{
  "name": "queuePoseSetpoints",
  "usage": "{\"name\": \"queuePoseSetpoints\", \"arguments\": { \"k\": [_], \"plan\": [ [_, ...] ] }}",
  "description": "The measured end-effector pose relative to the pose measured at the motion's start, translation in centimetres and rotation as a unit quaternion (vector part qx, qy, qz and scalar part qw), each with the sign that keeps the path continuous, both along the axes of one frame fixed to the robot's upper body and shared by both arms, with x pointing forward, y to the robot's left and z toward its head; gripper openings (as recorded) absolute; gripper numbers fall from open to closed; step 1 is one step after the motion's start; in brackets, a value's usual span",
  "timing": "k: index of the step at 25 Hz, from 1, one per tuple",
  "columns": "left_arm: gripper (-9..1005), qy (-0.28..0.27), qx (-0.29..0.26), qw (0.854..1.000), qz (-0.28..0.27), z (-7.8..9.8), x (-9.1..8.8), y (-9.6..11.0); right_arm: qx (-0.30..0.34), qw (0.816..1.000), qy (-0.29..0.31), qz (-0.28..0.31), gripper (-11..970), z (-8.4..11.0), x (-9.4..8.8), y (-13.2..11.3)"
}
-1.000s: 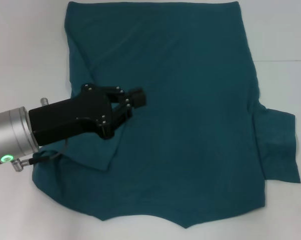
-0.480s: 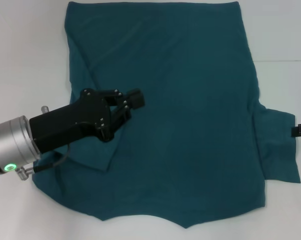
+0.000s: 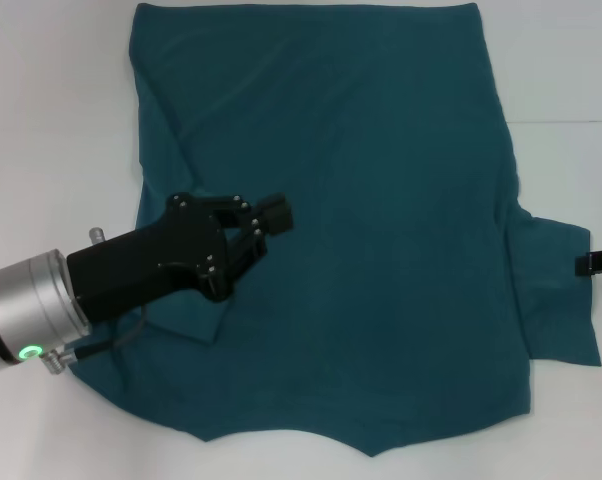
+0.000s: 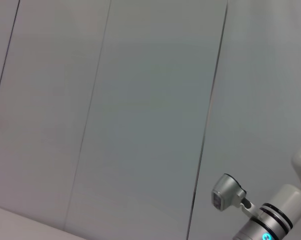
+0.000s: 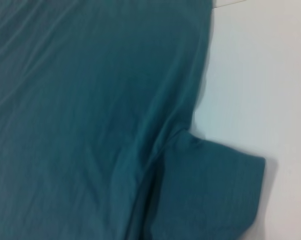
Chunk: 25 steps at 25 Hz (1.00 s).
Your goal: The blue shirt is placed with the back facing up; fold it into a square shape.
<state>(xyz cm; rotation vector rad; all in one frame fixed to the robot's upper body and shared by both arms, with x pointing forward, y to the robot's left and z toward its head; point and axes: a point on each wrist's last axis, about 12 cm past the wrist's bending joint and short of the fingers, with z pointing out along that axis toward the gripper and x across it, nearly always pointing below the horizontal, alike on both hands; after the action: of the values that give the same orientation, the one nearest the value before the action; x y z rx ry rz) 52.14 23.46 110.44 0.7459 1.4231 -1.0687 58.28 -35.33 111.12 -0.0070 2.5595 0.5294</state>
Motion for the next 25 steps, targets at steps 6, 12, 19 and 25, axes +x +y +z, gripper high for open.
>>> {"name": "queuePoseSetpoints", "arguments": {
  "k": [6, 12, 19, 25],
  "plan": [
    [68, -0.003, 0.006, 1.000, 0.006, -0.3, 0.3, -0.1, 0.016, 1.000, -0.007, 0.005, 675, -0.7, 0.2, 0.9],
    [68, -0.006, 0.012, 1.000, 0.003, -0.1, 0.8, -0.5, 0.024, 1.000, -0.007, 0.006, 675, -1.4, 0.4, 1.4],
    [68, -0.005, 0.019, 1.000, 0.011, -0.3, 1.2, -0.7, 0.025, 1.000, -0.006, 0.005, 670, -1.6, 0.5, 1.5],
    [68, -0.003, 0.022, 1.000, 0.011, -0.4, 1.5, -0.9, 0.029, 1.000, -0.006, -0.003, 650, -1.5, 0.4, 1.3]
  ]
}}
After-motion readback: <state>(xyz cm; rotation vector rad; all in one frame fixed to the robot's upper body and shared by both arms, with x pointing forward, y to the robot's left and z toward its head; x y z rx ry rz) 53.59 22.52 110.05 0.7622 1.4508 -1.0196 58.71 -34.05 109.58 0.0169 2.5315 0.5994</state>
